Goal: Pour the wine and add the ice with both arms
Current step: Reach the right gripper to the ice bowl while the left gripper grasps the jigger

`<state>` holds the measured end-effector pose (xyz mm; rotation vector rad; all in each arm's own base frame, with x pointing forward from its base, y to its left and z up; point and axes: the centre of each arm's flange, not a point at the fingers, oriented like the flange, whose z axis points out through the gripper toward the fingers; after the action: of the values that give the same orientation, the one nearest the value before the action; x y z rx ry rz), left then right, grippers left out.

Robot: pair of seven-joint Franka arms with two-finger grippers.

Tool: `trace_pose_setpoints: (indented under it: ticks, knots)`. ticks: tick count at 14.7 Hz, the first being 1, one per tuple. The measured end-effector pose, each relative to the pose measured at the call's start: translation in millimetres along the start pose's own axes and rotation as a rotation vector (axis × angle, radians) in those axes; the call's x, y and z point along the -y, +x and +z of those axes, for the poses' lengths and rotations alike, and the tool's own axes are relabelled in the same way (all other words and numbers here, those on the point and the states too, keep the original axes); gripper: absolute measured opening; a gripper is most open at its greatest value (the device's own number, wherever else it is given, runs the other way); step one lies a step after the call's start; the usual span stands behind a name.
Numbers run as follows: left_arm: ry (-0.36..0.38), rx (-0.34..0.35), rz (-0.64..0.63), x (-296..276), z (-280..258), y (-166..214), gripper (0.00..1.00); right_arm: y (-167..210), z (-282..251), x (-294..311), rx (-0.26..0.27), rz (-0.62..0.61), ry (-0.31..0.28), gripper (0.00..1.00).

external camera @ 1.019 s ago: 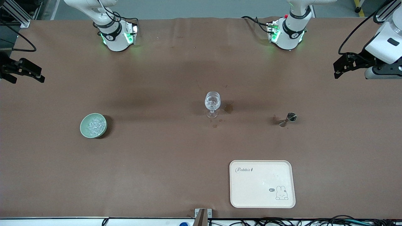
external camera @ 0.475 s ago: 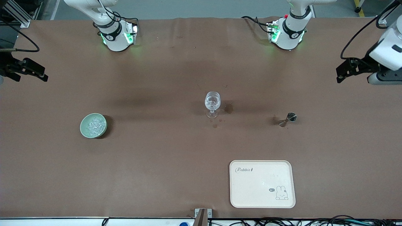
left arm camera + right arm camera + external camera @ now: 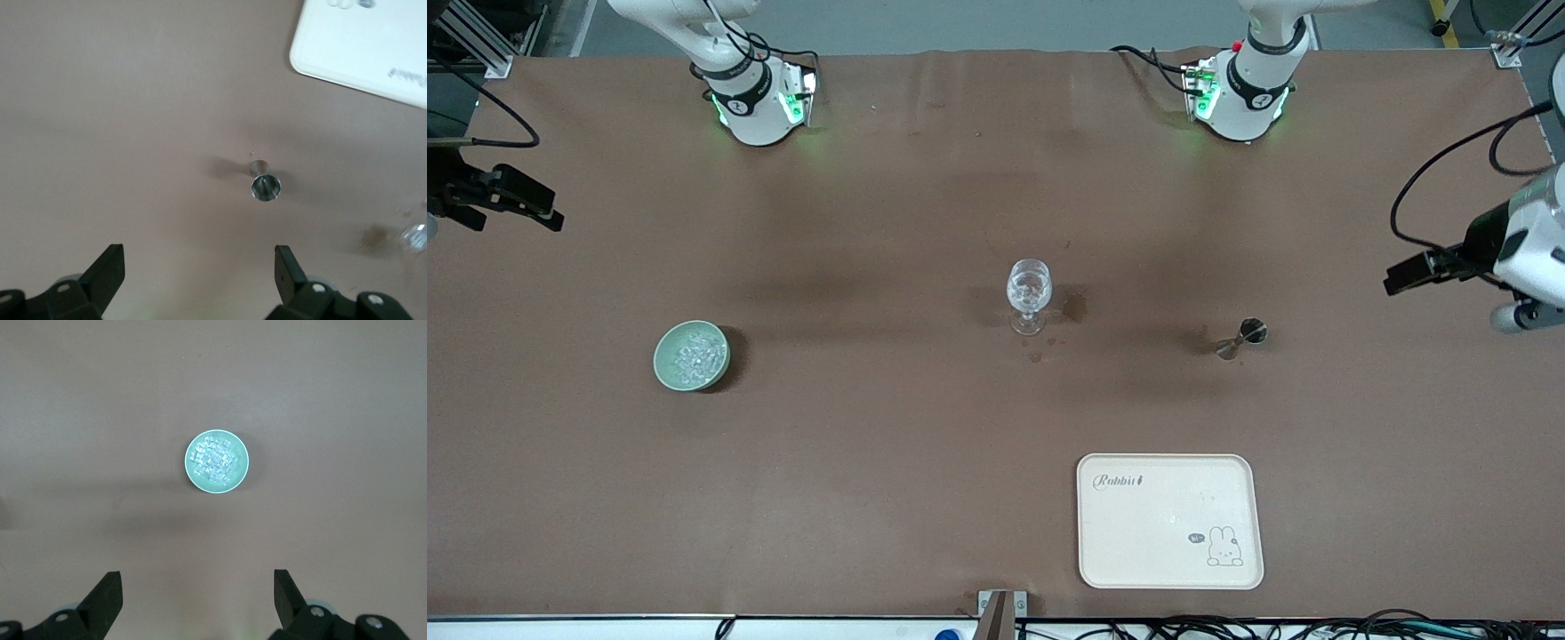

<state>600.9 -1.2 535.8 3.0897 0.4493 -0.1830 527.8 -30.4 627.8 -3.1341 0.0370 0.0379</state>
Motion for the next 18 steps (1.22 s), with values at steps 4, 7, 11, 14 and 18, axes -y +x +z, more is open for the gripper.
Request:
trace_pose_setpoints:
  ticks: [4, 7, 11, 14, 18]
  knots:
    - [-0.04, 0.095, -0.269, -2, 46, 28, 1.0, 0, 0, -2, -0.004, 0.005, -0.001, 1.0]
    - [-0.146, 0.199, -0.453, 7, 83, 49, 1.0, 2, -1, -3, -0.019, 0.013, -0.001, 1.0]
    - [-0.302, 0.377, -0.61, 63, 152, 82, 0.99, 16, 16, -7, -0.039, 0.027, -0.003, 1.0]
    - [-0.383, 0.506, -0.689, 68, 206, 94, 0.98, 37, 57, -22, -0.034, 0.057, -0.008, 1.0]
    - [-0.512, 0.668, -0.799, 87, 276, 105, 0.95, 75, 131, -26, -0.023, 0.062, -0.018, 1.0]
